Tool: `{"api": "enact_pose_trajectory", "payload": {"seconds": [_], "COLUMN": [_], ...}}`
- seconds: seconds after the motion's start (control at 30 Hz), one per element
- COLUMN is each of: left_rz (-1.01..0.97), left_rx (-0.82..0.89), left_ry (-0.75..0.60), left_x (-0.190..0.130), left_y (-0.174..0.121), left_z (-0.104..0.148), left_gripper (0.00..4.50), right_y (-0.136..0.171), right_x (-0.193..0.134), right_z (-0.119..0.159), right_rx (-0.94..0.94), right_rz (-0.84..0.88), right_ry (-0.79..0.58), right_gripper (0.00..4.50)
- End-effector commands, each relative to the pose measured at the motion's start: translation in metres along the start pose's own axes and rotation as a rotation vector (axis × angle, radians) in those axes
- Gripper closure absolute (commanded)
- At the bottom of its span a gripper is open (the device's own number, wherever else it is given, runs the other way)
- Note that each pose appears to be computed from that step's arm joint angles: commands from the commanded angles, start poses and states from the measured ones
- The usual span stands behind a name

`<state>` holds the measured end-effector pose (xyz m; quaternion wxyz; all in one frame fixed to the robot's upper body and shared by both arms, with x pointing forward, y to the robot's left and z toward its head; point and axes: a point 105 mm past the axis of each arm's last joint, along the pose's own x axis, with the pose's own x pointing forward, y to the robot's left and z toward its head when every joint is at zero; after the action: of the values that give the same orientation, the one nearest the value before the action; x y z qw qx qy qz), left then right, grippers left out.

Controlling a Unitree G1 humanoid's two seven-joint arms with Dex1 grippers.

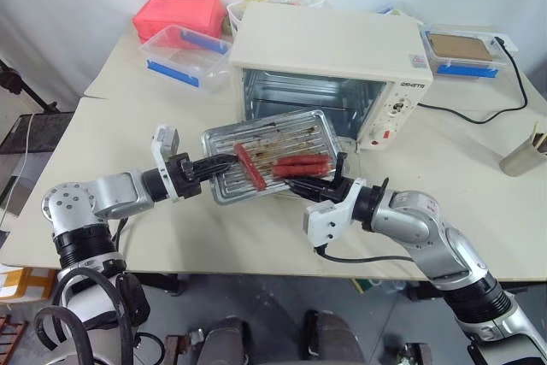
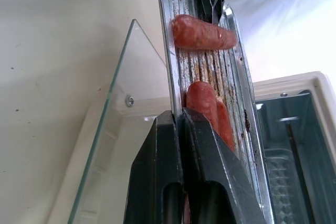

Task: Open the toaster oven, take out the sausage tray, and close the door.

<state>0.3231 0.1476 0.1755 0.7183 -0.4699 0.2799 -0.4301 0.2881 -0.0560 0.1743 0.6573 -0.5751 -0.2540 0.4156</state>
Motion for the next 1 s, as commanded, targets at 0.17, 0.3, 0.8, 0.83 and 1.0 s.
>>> {"api": "enact_pose_trajectory", "payload": {"seconds": [0.17,0.3,0.8,0.83,1.0], "left_rz": [0.004,0.021,0.011,0.021,0.068], "left_rx": [-0.115,-0.129,-0.114,-0.123,-0.159], "left_ry": [-0.092,-0.188,-0.463,-0.494,-0.678], "left_x": [-0.009,-0.022,-0.125,-0.131,-0.151], "left_y": [0.004,0.008,0.019,0.022,0.032], "left_z": [-0.001,-0.003,-0.037,-0.041,-0.053], "left_gripper": [4.5,4.5,4.5,4.5,4.5], "right_y": [-0.01,-0.01,0.015,0.023,0.051], "right_x": [-0.011,-0.026,-0.102,-0.106,-0.115], "right_z": [0.009,0.008,-0.062,-0.069,-0.097], "right_rx": [0.058,0.13,0.767,0.815,0.999], "right_rz": [-0.018,-0.023,-0.067,-0.043,0.015], "right_ry": [-0.071,-0.108,-0.03,-0.004,0.073], "right_gripper": [2.75,2.16,4.46,4.46,4.46]}}
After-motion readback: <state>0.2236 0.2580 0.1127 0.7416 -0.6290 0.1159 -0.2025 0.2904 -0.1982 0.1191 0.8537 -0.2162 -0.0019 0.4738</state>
